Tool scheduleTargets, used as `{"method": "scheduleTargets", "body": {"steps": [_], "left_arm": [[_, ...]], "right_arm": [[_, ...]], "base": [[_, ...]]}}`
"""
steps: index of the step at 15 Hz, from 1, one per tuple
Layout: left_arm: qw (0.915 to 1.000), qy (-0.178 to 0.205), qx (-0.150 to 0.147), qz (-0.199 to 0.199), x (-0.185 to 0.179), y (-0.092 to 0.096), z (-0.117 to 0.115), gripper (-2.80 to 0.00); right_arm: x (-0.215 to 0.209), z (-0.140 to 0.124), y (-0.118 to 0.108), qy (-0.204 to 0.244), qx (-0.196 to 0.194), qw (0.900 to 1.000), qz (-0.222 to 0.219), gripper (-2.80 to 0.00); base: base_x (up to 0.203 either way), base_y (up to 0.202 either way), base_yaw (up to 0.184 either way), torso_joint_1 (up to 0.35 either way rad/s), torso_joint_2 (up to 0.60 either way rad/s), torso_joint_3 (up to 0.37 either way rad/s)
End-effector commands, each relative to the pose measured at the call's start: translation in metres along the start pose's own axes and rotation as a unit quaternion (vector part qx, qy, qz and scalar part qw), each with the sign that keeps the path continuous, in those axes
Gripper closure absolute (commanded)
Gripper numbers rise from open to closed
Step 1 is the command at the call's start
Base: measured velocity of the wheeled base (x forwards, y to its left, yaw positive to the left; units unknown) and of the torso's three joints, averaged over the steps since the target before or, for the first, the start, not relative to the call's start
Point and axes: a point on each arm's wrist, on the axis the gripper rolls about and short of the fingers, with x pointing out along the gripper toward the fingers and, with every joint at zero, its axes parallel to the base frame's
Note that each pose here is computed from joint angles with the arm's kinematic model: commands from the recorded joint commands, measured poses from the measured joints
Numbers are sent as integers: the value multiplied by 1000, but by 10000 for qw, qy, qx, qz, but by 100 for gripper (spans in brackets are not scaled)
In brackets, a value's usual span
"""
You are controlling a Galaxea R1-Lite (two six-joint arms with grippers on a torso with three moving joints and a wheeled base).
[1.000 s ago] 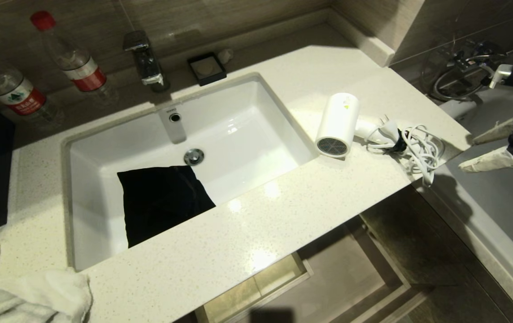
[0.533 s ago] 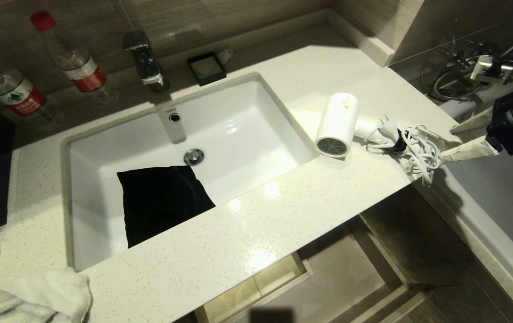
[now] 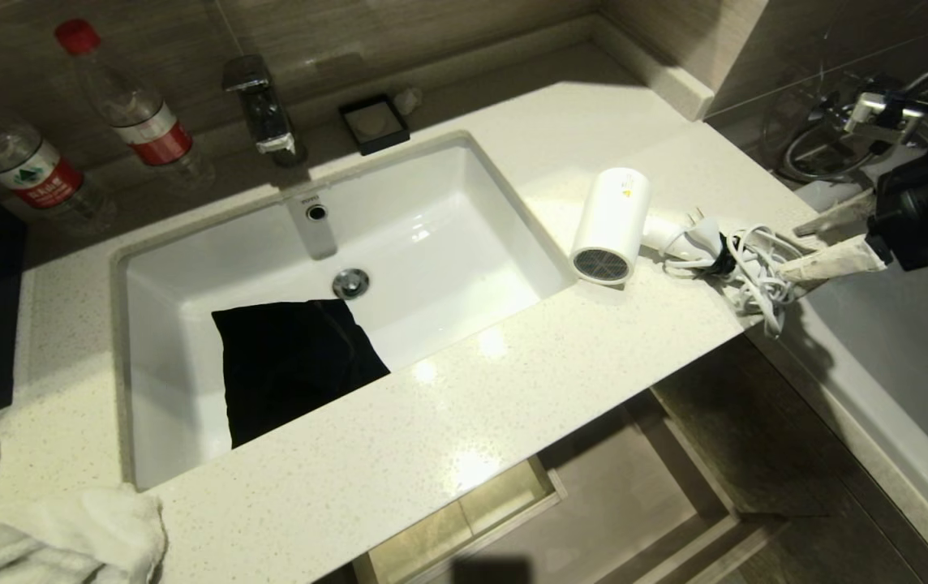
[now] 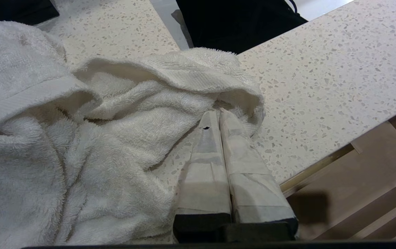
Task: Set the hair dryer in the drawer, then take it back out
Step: Pick up the hairdryer
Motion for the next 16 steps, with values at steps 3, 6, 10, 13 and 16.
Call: {"method": "scheduleTargets", "body": {"steps": [3,6,10,13,16], "left_arm": [[10000,-9,0,2,0,0,0,0],[10000,-2,0,2,0,0,0,0],[10000,-8,0,2,0,0,0,0],[10000,-9,0,2,0,0,0,0],[10000,-1,0,2,0,0,0,0]], "right_arm": [[14,0,-11,-91,122,9999,21,-280],[22,0,-17,-107,25,9999,-60,-280],[33,-1,-23,-32,-75,9998,-173,-280],[40,-2,-25,31,-70,9999,-151,-280],[44,1,-29,-71,-185,9995,-230,-280]], "base": [[0,0,0,0,0,0],[0,0,0,0,0,0],[0,0,0,0,0,0],[0,0,0,0,0,0],[0,0,0,0,0,0]]}}
